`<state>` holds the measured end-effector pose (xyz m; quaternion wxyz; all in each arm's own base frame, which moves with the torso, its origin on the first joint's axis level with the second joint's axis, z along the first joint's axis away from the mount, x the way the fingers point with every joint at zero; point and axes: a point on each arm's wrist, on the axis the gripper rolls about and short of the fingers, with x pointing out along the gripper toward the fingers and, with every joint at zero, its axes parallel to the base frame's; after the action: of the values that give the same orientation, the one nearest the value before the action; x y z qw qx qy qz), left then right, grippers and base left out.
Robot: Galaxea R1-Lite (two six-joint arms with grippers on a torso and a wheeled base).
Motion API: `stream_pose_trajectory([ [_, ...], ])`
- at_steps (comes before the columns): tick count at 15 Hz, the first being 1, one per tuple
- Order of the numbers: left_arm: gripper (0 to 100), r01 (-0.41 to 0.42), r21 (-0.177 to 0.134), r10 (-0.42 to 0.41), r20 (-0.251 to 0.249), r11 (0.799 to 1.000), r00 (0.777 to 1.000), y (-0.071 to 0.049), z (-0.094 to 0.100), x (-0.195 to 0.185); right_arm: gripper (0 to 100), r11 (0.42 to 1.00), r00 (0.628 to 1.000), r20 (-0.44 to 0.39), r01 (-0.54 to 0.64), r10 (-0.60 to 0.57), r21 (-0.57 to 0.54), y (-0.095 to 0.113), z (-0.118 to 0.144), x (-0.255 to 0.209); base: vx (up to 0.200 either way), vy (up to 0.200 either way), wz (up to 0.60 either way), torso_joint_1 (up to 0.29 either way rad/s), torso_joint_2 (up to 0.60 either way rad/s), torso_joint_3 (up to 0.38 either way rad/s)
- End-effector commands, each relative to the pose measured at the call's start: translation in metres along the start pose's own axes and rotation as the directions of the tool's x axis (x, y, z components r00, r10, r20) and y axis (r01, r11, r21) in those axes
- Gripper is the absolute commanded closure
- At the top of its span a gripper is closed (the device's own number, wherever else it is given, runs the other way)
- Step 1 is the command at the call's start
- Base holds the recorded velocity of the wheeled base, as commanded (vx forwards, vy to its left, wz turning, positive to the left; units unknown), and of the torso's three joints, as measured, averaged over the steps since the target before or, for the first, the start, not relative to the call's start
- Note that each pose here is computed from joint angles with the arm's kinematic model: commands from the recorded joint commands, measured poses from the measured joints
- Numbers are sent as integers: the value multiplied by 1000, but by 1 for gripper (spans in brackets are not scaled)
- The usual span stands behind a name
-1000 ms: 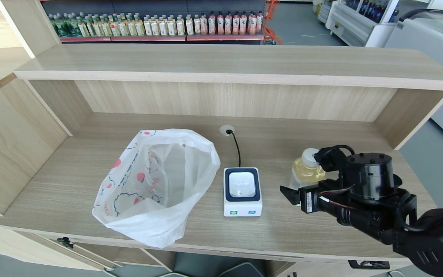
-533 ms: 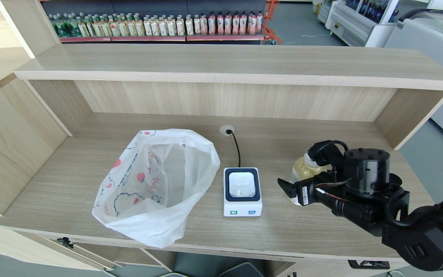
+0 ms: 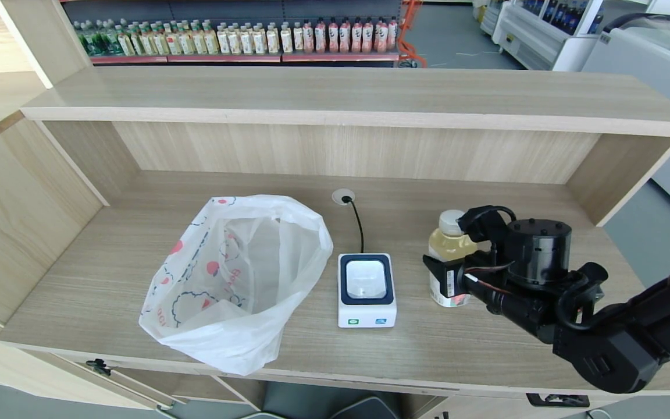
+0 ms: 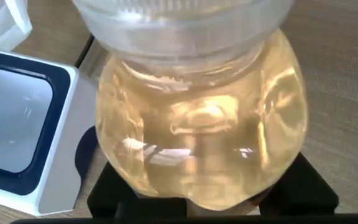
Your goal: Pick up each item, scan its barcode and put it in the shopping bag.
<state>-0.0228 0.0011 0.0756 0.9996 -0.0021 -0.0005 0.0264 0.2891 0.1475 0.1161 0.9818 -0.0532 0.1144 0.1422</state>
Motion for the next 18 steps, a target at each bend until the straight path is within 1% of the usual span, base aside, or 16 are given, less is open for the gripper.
stream_pose_trajectory([
  [1, 0, -1, 0, 1, 1, 1000, 1000, 0, 0, 0, 100, 1000, 1000, -9, 7, -7, -1, -2, -2, 2, 0, 0, 0, 0, 0, 0],
  [5, 0, -1, 0, 1, 1, 1000, 1000, 0, 0, 0, 100, 1000, 1000, 2, 22, -22, -11, -7, -2, 4, 0, 0, 0, 0, 0, 0],
  [7, 0, -1, 0, 1, 1, 1000, 1000, 0, 0, 0, 100, 999, 999, -35, 21, -22, -31, -7, -12, 3, 0, 0, 0, 0, 0, 0],
  [8, 0, -1, 0, 1, 1, 1000, 1000, 0, 0, 0, 100, 999, 999, -23, 23, -24, -23, -8, -9, 3, 0, 0, 0, 0, 0, 0],
  [9, 0, -1, 0, 1, 1, 1000, 1000, 0, 0, 0, 100, 999, 999, 6, 32, -32, -11, -13, -1, 2, 0, 0, 0, 0, 0, 0],
  [10, 0, -1, 0, 1, 1, 1000, 1000, 0, 0, 0, 100, 1000, 991, 135, 13, -15, 14, -22, 36, -8, 0, 0, 0, 0, 0, 0],
  [11, 0, -1, 0, 1, 1, 1000, 1000, 0, 0, 0, 100, 998, 975, 214, -62, 58, 12, -33, 64, -25, 0, 0, 0, 0, 0, 0],
  [12, 0, -1, 0, 1, 1, 1000, 1000, 0, 0, 0, 100, 987, 959, 238, -161, 156, 3, -50, 87, -54, 0, 0, 0, 0, 0, 0],
  [13, 0, -1, 0, 1, 1, 1000, 1000, 0, 0, 0, 100, 962, 940, 229, -269, 253, 44, -60, 101, -82, 0, 0, 0, 0, 0, 0],
  [14, 0, -1, 0, 1, 1, 1000, 1000, 0, 0, 0, 100, 919, 907, 243, -378, 343, 112, -67, 117, -110, 0, 0, 0, 0, 0, 0],
  [16, 0, -1, 0, 1, 1, 1000, 1000, 0, 0, 0, 100, 812, 827, 276, -548, 490, 199, -79, 136, -149, 0, 0, 0, 0, 0, 0],
  [17, 0, -1, 0, 1, 1, 1000, 1000, 0, 0, 0, 100, 754, 777, 283, -622, 562, 212, -88, 140, -164, 0, 0, 0, 0, 0, 0],
  [18, 0, -1, 0, 1, 1, 1000, 1000, 0, 0, 0, 100, 702, 731, 282, -679, 621, 216, -91, 142, -172, 0, 0, 0, 0, 0, 0],
])
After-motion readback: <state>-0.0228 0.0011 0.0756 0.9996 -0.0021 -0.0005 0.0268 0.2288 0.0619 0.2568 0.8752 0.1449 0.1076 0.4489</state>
